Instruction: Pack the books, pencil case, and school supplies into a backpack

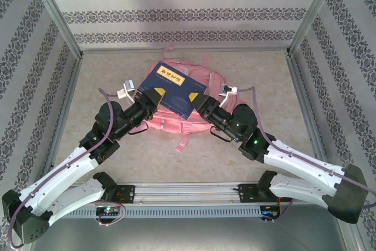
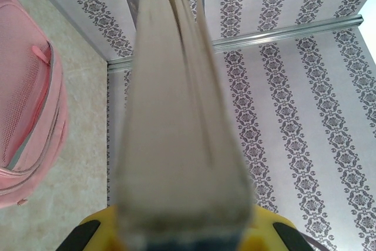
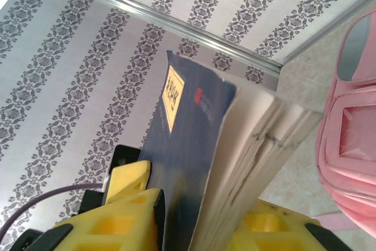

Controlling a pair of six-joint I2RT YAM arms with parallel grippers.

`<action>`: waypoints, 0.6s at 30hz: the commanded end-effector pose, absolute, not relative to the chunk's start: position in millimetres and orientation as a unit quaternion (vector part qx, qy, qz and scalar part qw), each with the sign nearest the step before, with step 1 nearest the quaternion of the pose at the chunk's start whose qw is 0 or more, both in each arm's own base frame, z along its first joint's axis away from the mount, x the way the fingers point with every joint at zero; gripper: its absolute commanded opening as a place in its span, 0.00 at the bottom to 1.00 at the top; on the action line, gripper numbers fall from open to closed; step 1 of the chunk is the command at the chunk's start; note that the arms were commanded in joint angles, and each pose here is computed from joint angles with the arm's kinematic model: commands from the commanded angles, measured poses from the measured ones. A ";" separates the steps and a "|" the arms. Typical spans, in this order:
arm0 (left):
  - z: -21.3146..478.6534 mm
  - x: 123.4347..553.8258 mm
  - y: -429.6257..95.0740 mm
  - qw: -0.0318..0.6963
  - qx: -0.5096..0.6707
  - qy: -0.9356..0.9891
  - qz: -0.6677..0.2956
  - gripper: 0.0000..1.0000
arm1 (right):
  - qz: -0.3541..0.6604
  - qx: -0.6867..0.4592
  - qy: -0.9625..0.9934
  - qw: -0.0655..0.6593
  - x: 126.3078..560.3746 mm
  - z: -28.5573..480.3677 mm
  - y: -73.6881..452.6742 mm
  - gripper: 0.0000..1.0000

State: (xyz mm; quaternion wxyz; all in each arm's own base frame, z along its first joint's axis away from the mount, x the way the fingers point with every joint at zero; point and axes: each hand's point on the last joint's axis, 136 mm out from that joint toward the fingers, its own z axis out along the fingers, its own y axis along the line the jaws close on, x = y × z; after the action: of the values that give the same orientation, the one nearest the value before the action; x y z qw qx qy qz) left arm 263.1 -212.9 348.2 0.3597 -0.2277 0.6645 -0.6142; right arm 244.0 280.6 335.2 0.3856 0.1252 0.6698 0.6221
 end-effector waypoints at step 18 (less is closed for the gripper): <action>310.9 277.7 -217.2 0.426 -0.089 0.803 -0.407 0.72 | 0.434 0.191 0.709 0.522 256.4 317.9 145.0 0.00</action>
State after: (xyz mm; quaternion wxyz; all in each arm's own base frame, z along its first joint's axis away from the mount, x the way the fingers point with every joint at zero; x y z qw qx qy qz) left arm 271.9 -215.2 318.7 0.3998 -0.1662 0.7541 -0.4938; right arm 258.9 182.3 337.6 0.4833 0.1867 0.6734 0.5273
